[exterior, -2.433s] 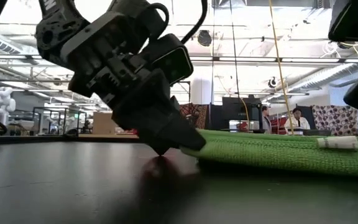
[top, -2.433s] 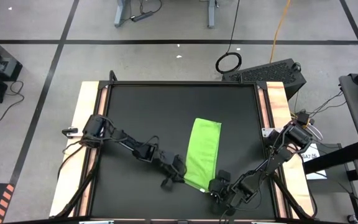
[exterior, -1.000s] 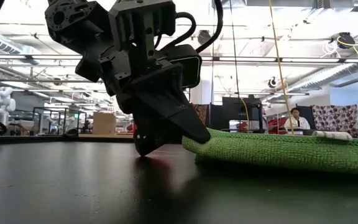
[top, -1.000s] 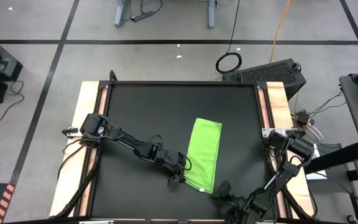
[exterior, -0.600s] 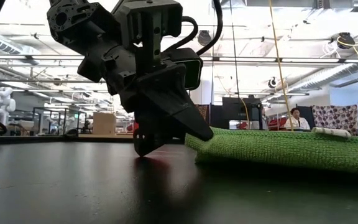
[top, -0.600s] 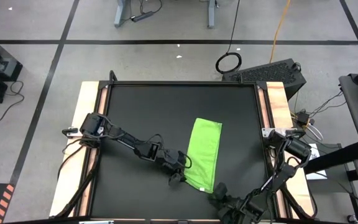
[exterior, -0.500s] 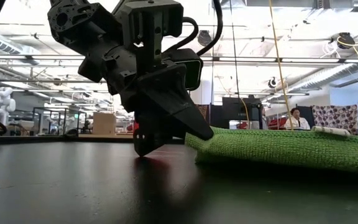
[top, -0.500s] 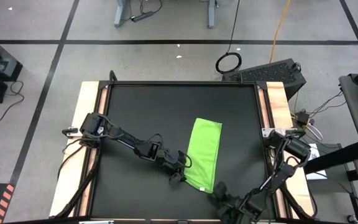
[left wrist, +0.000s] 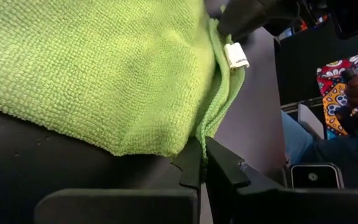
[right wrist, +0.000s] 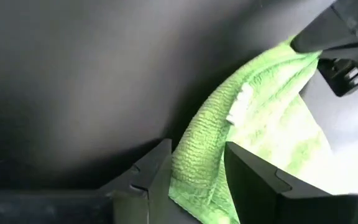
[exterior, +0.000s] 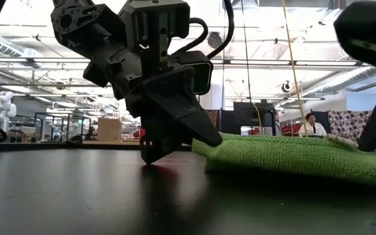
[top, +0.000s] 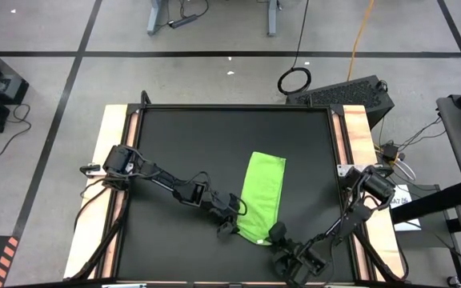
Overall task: Roll towel
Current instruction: Roll the green towel on the table
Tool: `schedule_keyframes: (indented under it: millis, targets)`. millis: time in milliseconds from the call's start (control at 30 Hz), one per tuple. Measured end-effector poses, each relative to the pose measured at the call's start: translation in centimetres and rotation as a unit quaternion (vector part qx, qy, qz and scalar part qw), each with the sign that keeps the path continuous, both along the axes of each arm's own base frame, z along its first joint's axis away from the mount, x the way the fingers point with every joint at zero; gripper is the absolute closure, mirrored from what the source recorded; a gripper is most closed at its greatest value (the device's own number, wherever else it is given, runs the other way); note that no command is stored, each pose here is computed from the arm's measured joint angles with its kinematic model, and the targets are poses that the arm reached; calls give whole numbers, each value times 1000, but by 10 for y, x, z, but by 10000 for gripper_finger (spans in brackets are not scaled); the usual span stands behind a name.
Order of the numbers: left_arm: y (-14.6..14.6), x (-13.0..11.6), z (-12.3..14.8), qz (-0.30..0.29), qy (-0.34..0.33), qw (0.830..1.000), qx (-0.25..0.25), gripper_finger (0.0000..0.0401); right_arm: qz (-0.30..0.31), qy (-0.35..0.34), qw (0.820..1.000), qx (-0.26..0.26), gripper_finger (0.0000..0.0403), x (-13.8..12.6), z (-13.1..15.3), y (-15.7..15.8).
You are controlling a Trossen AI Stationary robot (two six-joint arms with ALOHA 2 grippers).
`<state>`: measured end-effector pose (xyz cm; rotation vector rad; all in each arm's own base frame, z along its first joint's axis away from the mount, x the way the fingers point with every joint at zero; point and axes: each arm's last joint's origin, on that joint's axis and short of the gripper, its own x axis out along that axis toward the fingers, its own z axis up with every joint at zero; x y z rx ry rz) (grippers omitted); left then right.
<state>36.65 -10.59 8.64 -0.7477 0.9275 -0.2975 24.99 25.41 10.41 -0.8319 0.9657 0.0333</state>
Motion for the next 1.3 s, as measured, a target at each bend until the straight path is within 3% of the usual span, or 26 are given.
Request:
schedule_keyframes:
  millis: [167, 467, 700, 833, 967, 1100, 1200, 1300]
  targets:
    - [1, 0, 0, -5, -1, 1000, 0, 388, -9, 11, 1000, 13, 293, 0, -4, -4]
    - [3, 1, 1, -18, -7, 1000, -5, 388, -36, 20, 998, 48, 388, -2, -6, -6]
    - [-5, -3, 9, -56, -44, 997, 35, 383, -84, 27, 990, 107, 397, 1, -5, -8]
    - [-12, -7, 21, -86, -79, 991, 71, 337, -96, 30, 987, 127, 400, 1, -2, -8]
    - [-21, -10, 40, -100, -134, 979, 119, 257, -104, 45, 980, 166, 401, 3, 7, -11]
    - [-25, -16, 44, -100, -140, 967, 187, 186, -114, 46, 971, 204, 402, 6, 19, -14]
    - [-33, -21, 49, -109, -157, 948, 253, 166, -126, 52, 962, 237, 402, 9, 22, -15]
    - [-48, -29, 48, -140, -180, 920, 320, 163, -146, 47, 953, 260, 402, 10, 23, -15]
